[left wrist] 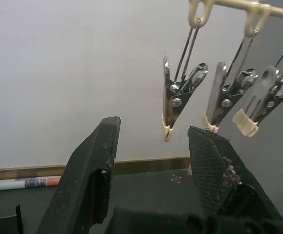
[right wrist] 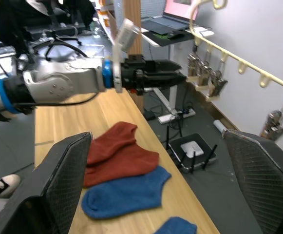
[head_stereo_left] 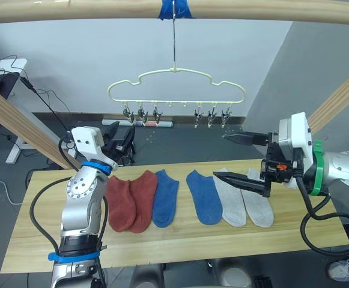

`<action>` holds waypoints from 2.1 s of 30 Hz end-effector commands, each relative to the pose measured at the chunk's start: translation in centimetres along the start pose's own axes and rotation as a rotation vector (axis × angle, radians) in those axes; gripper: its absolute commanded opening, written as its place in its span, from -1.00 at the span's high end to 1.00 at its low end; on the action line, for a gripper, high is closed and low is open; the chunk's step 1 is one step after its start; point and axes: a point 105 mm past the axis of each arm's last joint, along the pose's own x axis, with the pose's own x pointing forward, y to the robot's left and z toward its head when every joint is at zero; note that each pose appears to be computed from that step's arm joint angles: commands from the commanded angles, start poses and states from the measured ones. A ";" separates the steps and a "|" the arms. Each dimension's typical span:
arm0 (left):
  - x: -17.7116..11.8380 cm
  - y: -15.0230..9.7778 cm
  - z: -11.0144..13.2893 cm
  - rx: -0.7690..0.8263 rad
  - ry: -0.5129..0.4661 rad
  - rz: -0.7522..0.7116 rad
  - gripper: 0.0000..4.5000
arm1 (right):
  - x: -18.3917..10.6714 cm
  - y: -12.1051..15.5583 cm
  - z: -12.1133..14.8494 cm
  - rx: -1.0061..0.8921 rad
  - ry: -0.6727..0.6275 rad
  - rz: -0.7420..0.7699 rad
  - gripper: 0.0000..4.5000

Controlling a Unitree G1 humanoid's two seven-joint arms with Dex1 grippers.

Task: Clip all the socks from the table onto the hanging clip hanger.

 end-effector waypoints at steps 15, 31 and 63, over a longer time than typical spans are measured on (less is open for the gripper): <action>1.1 0.1 3.2 0.013 -0.113 0.005 -0.07 | 0.4 1.1 0.8 -0.027 -0.020 0.033 -1.00; 1.2 -0.2 4.5 0.036 -0.148 -0.002 -0.07 | 0.4 1.2 0.5 -0.026 -0.015 0.037 -1.00; 1.0 -0.8 5.5 0.087 -0.158 -0.053 0.95 | -1.3 -0.7 -5.6 0.033 0.184 -0.218 -1.00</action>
